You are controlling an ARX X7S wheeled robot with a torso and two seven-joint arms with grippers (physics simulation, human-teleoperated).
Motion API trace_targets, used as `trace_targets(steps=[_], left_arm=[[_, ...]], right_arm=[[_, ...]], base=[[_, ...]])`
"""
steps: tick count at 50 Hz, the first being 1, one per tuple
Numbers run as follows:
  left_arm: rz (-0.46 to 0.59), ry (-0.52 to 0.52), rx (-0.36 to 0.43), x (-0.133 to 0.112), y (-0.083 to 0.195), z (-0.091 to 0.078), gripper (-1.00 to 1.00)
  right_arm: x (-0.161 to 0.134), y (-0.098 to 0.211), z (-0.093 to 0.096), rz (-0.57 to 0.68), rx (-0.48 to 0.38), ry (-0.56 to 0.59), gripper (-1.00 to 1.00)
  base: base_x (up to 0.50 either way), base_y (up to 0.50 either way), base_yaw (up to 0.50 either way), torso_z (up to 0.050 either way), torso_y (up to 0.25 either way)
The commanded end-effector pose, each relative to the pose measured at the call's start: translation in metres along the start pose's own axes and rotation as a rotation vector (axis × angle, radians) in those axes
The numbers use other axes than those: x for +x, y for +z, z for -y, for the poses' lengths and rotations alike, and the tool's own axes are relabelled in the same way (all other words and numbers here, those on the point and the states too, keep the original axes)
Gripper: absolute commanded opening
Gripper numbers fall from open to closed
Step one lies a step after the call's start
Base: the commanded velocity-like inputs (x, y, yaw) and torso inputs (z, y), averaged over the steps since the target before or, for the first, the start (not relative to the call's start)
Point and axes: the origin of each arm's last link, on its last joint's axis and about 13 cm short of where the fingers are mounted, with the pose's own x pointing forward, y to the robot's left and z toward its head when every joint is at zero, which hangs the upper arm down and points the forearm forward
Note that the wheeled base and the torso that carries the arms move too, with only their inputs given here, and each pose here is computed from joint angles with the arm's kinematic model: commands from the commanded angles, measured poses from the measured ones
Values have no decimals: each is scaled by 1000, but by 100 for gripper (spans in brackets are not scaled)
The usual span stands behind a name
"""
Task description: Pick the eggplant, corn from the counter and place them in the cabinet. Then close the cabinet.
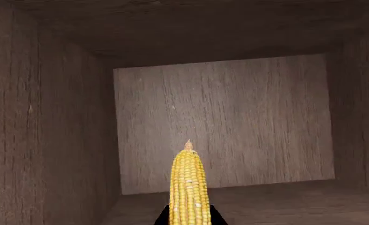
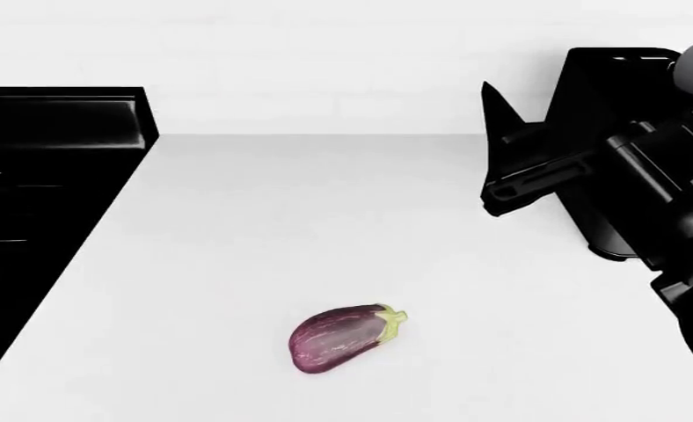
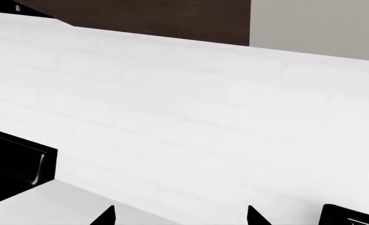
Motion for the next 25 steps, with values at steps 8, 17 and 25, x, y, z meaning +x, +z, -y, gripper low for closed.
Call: trace_targets(steps=[8, 17, 25], left_arm=[[-78, 27, 0, 0, -5, -1, 100], [106, 14, -41, -12, 15, 4, 100], [287, 35, -55, -25, 34, 7, 100]], right_arm=[[1, 0, 0, 1, 2, -1, 100], [2, 0, 0, 2, 3, -1, 100], [2, -2, 0, 2, 6, -2, 100]], base=[[0, 0, 0, 0, 0], [0, 0, 0, 0, 0], [0, 0, 0, 0, 0]])
